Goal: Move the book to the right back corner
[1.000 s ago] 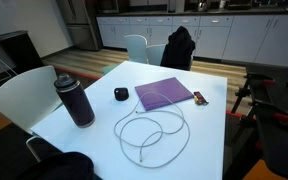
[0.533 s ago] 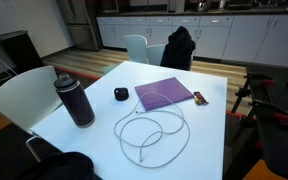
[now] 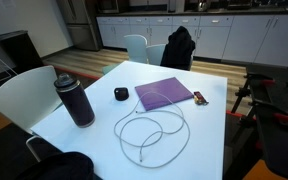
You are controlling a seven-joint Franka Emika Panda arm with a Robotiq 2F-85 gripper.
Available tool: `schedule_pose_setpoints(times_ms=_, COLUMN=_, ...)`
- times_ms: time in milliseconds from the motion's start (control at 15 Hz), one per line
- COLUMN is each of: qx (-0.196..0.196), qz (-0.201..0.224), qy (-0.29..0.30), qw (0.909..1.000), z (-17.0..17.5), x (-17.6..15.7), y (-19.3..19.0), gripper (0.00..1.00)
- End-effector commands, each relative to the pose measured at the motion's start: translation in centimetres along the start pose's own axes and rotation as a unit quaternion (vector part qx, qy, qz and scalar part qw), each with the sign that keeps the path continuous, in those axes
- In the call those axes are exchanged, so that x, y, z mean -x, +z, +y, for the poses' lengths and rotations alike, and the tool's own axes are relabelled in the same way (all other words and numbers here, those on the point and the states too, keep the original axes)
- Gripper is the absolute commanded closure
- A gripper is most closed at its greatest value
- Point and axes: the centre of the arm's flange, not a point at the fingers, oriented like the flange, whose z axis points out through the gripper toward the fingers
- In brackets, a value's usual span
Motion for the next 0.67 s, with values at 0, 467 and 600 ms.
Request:
schedule_pose_setpoints(times_ms=0, qx=0.004, qz=0.007, qy=-0.011, qw=0.9999, z=-0.3, x=-3.0, y=6.9, gripper=0.0)
schedule_pose_setpoints(times_ms=467, qx=0.009, qz=0.002, qy=-0.011, qw=0.9999, z=-0.5, x=-3.7, y=9.4, gripper=0.0)
schedule_pose_setpoints(times_ms=600, qx=0.003, qz=0.019, qy=0.037, qw=0.9991, z=-0.2, x=-4.7, y=9.7, gripper=0.0)
